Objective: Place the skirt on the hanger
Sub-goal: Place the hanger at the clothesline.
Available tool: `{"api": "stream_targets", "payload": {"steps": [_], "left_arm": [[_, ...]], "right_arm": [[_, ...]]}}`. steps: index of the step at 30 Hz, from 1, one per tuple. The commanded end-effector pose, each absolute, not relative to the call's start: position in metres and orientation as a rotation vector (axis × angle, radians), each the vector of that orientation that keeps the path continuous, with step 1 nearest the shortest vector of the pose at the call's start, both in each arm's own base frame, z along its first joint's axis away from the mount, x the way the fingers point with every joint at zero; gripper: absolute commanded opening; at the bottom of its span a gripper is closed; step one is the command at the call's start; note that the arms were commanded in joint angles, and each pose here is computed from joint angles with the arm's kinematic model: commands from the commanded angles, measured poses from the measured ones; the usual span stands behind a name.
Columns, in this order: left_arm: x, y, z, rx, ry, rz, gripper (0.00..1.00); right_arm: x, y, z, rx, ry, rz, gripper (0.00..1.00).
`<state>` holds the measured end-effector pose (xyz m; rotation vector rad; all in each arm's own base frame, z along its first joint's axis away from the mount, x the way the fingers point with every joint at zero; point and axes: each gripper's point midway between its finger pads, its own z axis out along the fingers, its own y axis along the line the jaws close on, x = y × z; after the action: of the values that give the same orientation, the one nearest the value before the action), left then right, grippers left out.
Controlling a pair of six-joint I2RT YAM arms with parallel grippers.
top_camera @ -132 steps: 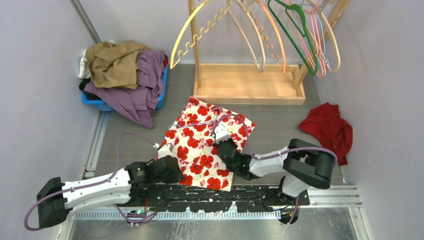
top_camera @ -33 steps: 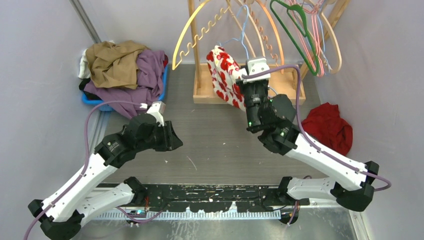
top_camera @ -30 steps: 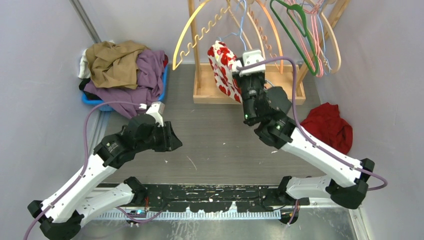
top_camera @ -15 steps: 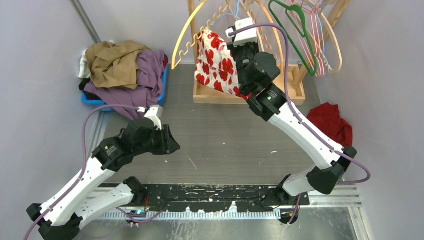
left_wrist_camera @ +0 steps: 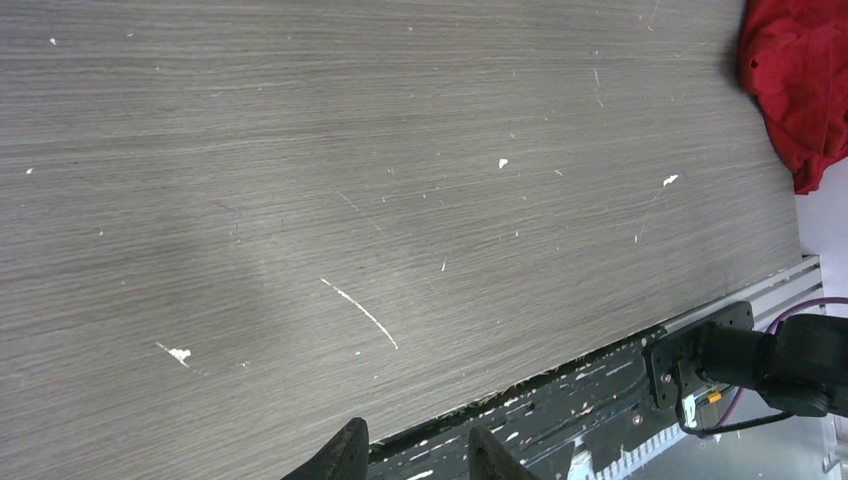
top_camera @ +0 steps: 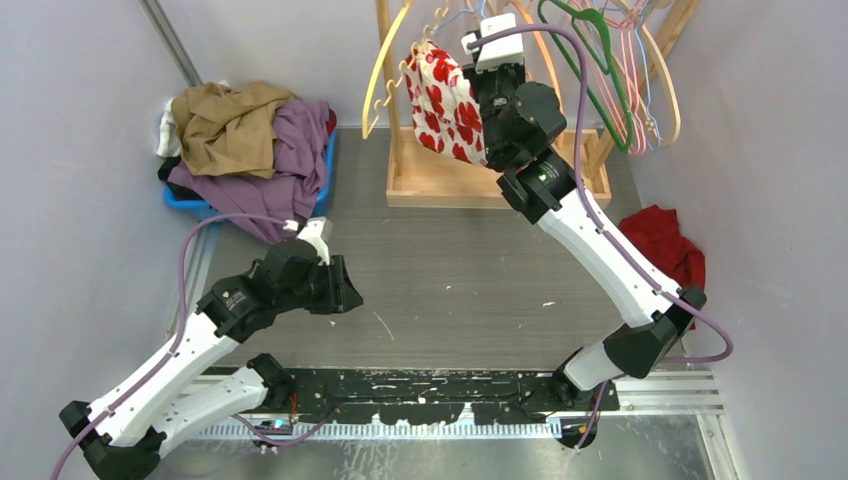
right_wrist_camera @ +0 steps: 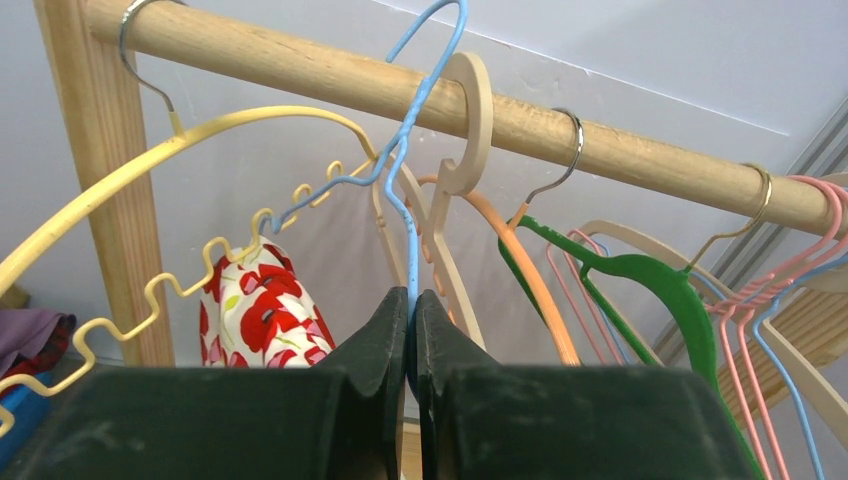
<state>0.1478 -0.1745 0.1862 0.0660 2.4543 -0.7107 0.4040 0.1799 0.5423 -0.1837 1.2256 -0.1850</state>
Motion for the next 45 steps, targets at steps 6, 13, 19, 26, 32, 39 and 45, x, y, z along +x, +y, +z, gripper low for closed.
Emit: {"api": "stream_targets", "payload": {"steps": [6,13,19,26,32,39,45], "left_arm": [[0.156,-0.185,0.194,0.072,2.400,-0.768,0.42],[0.154,-0.183,0.190,0.065,2.406,-0.764,0.42],[0.154,-0.182,0.189,0.060,2.408,-0.763,0.42],[0.155,-0.184,0.187,0.063,2.416,-0.764,0.42],[0.157,-0.185,0.188,0.064,2.415,-0.764,0.42],[0.158,-0.185,0.189,0.065,2.415,-0.760,0.42],[0.158,-0.186,0.189,0.069,2.419,-0.759,0.42]], "right_arm": [[0.410,0.168,0.573,-0.117,1.145,-0.127,0.01],[0.426,0.166,0.546,-0.128,1.196,-0.166,0.01],[0.431,0.155,0.530,-0.141,1.230,-0.216,0.01],[0.423,0.144,0.528,-0.166,1.235,-0.128,0.01],[0.429,0.135,0.529,-0.186,1.271,-0.185,0.01],[0.432,0.130,0.518,-0.176,1.296,-0.229,0.01],[0.419,0.135,0.502,-0.192,1.335,-0.137,0.34]]}}
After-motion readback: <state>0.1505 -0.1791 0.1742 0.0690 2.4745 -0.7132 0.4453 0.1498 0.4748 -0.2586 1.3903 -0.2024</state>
